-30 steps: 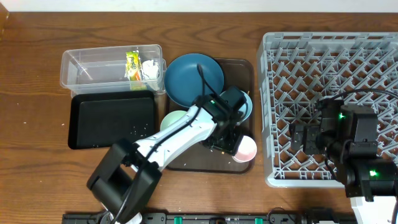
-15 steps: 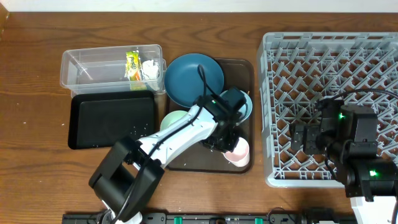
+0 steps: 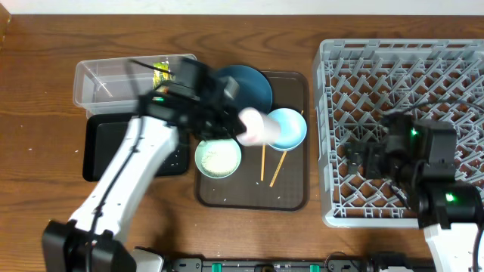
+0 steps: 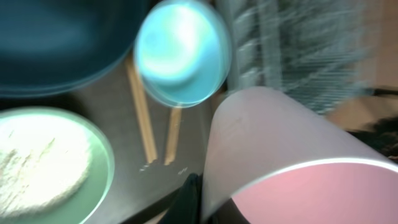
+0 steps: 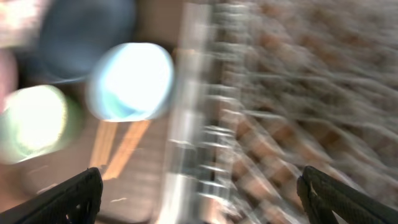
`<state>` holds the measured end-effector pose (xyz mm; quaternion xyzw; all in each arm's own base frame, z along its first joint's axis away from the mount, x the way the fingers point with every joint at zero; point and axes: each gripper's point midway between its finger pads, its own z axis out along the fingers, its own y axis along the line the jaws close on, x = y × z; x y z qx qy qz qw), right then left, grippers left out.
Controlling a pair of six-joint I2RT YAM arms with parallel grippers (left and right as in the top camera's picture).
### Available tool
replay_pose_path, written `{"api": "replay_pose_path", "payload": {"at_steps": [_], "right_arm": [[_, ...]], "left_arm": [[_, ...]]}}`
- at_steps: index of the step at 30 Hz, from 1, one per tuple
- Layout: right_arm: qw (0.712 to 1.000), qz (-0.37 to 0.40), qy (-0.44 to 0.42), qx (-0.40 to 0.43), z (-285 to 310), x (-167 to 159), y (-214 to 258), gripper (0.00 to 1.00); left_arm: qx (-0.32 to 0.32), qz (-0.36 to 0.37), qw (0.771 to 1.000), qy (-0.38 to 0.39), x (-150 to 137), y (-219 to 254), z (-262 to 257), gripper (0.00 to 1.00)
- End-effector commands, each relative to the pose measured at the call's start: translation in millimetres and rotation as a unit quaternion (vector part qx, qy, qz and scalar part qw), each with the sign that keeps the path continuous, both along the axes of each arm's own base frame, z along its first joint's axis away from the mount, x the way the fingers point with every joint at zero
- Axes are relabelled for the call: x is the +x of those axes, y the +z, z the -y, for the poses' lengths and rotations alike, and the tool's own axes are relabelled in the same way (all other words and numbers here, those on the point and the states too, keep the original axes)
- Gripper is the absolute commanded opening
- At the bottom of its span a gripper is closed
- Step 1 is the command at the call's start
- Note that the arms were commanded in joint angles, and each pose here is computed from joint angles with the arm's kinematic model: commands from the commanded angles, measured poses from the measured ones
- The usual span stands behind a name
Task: Sort waste into correct bins and load items into the dishwasher rack
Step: 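Lift the pink cup with the left gripper toward the right gripper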
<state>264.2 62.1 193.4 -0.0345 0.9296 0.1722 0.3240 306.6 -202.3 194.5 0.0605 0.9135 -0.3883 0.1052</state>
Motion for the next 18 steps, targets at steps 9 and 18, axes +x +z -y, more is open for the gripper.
{"api": "replay_pose_path", "payload": {"at_steps": [9,18], "right_arm": [[0.88,0.148,0.363,0.268,-105,-26,90,0.99],[0.861,0.188,0.389,0.268,-108,-17,99,0.99]], "left_arm": [[-0.249,-0.006,0.964,-0.094,-11,72,18,0.06],[-0.269,-0.007,0.953,-0.14,-29,80,39,0.06]]}}
